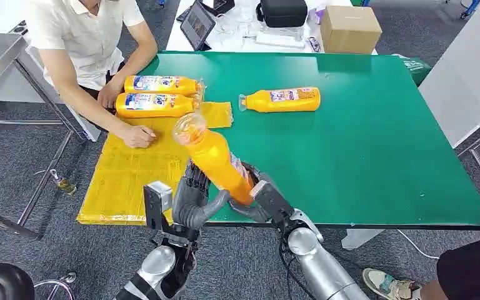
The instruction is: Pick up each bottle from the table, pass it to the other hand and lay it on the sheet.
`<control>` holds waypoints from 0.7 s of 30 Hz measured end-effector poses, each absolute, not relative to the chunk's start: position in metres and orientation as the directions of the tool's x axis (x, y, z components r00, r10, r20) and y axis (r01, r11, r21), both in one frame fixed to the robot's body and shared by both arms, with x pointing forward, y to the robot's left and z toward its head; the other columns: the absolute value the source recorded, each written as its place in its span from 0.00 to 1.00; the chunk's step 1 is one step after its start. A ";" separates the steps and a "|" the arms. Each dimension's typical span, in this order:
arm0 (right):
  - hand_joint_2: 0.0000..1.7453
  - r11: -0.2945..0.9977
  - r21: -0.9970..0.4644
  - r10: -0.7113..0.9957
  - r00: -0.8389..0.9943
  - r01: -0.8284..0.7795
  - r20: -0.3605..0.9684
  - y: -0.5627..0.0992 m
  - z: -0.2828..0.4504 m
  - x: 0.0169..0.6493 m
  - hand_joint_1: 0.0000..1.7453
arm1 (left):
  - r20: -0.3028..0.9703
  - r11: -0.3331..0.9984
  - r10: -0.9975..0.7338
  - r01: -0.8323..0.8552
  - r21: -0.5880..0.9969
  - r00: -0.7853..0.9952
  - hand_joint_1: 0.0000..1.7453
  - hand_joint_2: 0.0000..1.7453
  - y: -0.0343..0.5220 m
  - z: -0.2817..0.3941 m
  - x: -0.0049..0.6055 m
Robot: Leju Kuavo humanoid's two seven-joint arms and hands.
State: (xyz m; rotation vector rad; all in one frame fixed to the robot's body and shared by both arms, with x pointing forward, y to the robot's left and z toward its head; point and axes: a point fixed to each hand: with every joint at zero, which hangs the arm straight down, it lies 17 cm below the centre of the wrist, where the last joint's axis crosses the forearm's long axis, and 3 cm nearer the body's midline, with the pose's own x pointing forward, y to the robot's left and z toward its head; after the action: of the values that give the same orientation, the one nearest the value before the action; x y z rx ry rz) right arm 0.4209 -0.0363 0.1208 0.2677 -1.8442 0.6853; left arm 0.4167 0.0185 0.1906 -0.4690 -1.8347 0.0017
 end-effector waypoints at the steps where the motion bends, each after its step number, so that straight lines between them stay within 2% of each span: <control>1: 1.00 0.800 -0.337 0.144 -0.385 -0.496 0.911 -0.033 0.121 0.419 1.00 | 0.921 0.924 0.305 0.309 -0.225 -0.242 0.00 1.00 0.018 0.190 0.418; 10: 1.00 0.771 -0.365 0.132 -0.430 -0.522 0.893 -0.016 0.132 0.407 1.00 | 0.923 0.960 0.175 0.267 -0.083 -0.343 0.00 1.00 0.019 0.196 0.426; 15: 1.00 0.766 -0.367 0.131 -0.431 -0.527 0.893 -0.014 0.132 0.405 1.00 | 0.921 0.947 0.218 0.296 -0.121 -0.323 0.00 1.00 0.015 0.197 0.425; 16: 1.00 0.766 -0.367 0.130 -0.431 -0.528 0.893 -0.014 0.132 0.405 1.00 | 0.921 0.947 0.220 0.297 -0.123 -0.321 1.00 1.00 0.015 0.197 0.425; 18: 1.00 0.766 -0.366 0.129 -0.431 -0.529 0.893 -0.013 0.132 0.405 1.00 | 0.921 0.945 0.230 0.300 -0.134 -0.315 1.00 1.00 0.016 0.196 0.425; 21: 1.00 0.762 -0.357 0.119 -0.425 -0.540 0.897 -0.011 0.131 0.403 1.00 | 0.905 0.917 0.327 0.324 -0.234 -0.271 1.00 1.00 0.020 0.196 0.425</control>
State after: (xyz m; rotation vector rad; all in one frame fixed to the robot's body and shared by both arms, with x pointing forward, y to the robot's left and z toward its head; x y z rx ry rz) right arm 0.4027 -0.0111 0.1315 0.3229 -1.8756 0.7624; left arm 0.4251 0.0198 0.1957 -0.4791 -1.8730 0.0033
